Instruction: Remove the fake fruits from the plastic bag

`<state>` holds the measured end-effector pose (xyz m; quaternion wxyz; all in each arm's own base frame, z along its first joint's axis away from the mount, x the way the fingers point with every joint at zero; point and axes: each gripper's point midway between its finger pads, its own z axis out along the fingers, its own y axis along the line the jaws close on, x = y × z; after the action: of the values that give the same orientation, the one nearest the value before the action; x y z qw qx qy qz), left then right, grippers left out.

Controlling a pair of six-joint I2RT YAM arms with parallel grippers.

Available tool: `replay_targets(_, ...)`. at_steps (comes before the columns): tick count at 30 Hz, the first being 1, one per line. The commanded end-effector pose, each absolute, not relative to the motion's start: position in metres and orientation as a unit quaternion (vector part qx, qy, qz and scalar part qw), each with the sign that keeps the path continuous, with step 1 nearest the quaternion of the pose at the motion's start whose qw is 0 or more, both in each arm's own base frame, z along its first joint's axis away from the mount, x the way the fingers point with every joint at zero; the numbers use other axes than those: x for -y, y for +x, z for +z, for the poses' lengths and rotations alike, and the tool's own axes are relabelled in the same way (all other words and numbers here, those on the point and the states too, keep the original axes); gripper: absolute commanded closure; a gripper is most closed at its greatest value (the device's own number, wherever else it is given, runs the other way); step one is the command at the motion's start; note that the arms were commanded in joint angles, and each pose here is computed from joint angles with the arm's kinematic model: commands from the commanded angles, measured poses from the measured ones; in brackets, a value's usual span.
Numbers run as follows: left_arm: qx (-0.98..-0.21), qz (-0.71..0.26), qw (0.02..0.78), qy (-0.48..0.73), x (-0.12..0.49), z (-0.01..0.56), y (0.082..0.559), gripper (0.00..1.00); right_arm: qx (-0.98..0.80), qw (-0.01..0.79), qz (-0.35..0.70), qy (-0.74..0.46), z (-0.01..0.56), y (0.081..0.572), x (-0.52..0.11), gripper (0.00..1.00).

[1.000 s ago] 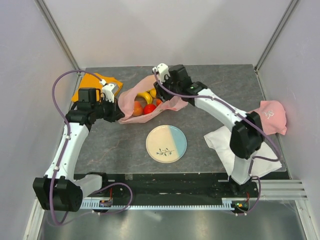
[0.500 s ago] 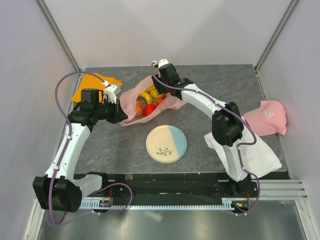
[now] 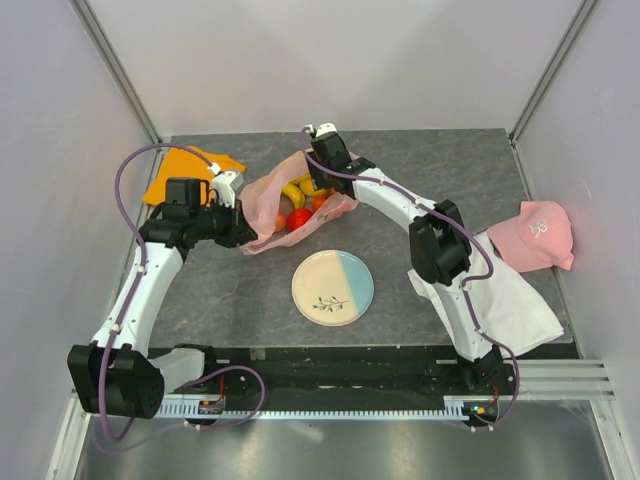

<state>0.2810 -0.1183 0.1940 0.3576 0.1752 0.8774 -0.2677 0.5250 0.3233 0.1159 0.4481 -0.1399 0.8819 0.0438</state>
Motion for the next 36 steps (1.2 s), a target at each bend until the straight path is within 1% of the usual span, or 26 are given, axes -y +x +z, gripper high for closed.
replay_targets(1, -0.871, -0.277, 0.367, 0.173, 0.122, 0.203, 0.284, 0.95, -0.889, 0.442, 0.031, -0.115, 0.119, 0.524, -0.308, 0.41)
replay_targets(3, -0.871, -0.277, 0.367, 0.173, 0.123, 0.203, 0.284, 0.95, -0.892, 0.438, 0.025, -0.112, 0.113, 0.525, -0.303, 0.41)
replay_targets(5, -0.871, -0.277, 0.368, 0.173, 0.122, 0.203, 0.284, 0.95, -0.894, 0.434, 0.02, -0.108, 0.108, 0.528, -0.299, 0.44)
replay_targets(6, -0.871, -0.277, 0.367, 0.172, 0.122, 0.203, 0.284, 0.95, -0.895, 0.433, 0.019, -0.107, 0.106, 0.529, -0.298, 0.47)
replay_targets(7, -0.871, -0.277, 0.368, 0.172, 0.122, 0.204, 0.284, 0.95, -0.896, 0.432, 0.018, -0.106, 0.103, 0.529, -0.297, 0.57)
replay_targets(8, -0.871, -0.277, 0.368, 0.171, 0.122, 0.204, 0.285, 0.95, -0.896, 0.432, 0.016, -0.105, 0.103, 0.53, -0.295, 0.62)
replay_targets(9, -0.871, -0.276, 0.367, 0.172, 0.122, 0.204, 0.285, 0.95, -0.895, 0.433, 0.016, -0.106, 0.104, 0.531, -0.296, 0.75)
replay_targets(12, -0.869, -0.277, 0.373, 0.17, 0.123, 0.206, 0.29, 0.95, -0.891, 0.44, 0.021, -0.109, 0.116, 0.529, -0.296, 0.82)
replay_targets(15, -0.868, -0.284, 0.373, 0.163, 0.125, 0.207, 0.294, 0.95, -0.882, 0.458, 0.031, -0.11, 0.142, 0.528, -0.296, 0.86)
replay_targets(16, -0.866, -0.286, 0.376, 0.164, 0.126, 0.208, 0.298, 0.95, -0.875, 0.468, 0.041, -0.114, 0.161, 0.525, -0.297, 0.93)
replay_targets(17, -0.864, -0.291, 0.379, 0.158, 0.128, 0.213, 0.301, 0.95, -0.872, 0.473, 0.047, -0.117, 0.169, 0.522, -0.297, 0.97)
replay_targets(18, -0.864, -0.293, 0.381, 0.152, 0.129, 0.215, 0.303, 0.95, -0.864, 0.487, 0.053, -0.119, 0.192, 0.518, -0.296, 1.0)
replay_targets(20, -0.86, -0.299, 0.388, 0.142, 0.131, 0.221, 0.312, 0.95, -0.863, 0.486, 0.057, -0.125, 0.203, 0.507, -0.295, 1.0)
replay_targets(21, -0.858, -0.302, 0.391, 0.138, 0.132, 0.224, 0.315, 0.95, -0.859, 0.494, 0.063, -0.122, 0.219, 0.5, -0.292, 1.0)
replay_targets(23, -0.85, -0.314, 0.402, 0.13, 0.137, 0.233, 0.324, 0.95, -0.869, 0.477, 0.076, -0.104, 0.219, 0.486, -0.289, 1.0)
replay_targets(24, -0.849, -0.317, 0.404, 0.129, 0.139, 0.234, 0.326, 0.95, -0.868, 0.478, 0.094, -0.096, 0.231, 0.477, -0.289, 1.0)
replay_targets(25, -0.844, -0.318, 0.411, 0.13, 0.141, 0.24, 0.329, 0.95, -0.876, 0.463, 0.106, -0.084, 0.226, 0.468, -0.289, 1.0)
replay_targets(26, -0.845, -0.317, 0.41, 0.129, 0.141, 0.239, 0.331, 0.95, -0.878, 0.452, 0.128, -0.088, 0.227, 0.459, -0.293, 1.0)
replay_targets(28, -0.847, -0.31, 0.415, 0.123, 0.14, 0.239, 0.335, 0.96, -0.883, 0.44, 0.138, -0.088, 0.232, 0.443, -0.292, 1.0)
replay_targets(34, -0.84, -0.29, 0.447, 0.099, 0.133, 0.254, 0.346, 0.97, -0.903, 0.389, 0.123, -0.137, 0.222, 0.4, -0.271, 1.0)
replay_targets(36, -0.844, -0.261, 0.46, 0.085, 0.123, 0.253, 0.355, 0.98, -0.891, 0.397, 0.13, -0.176, 0.235, 0.386, -0.265, 1.0)
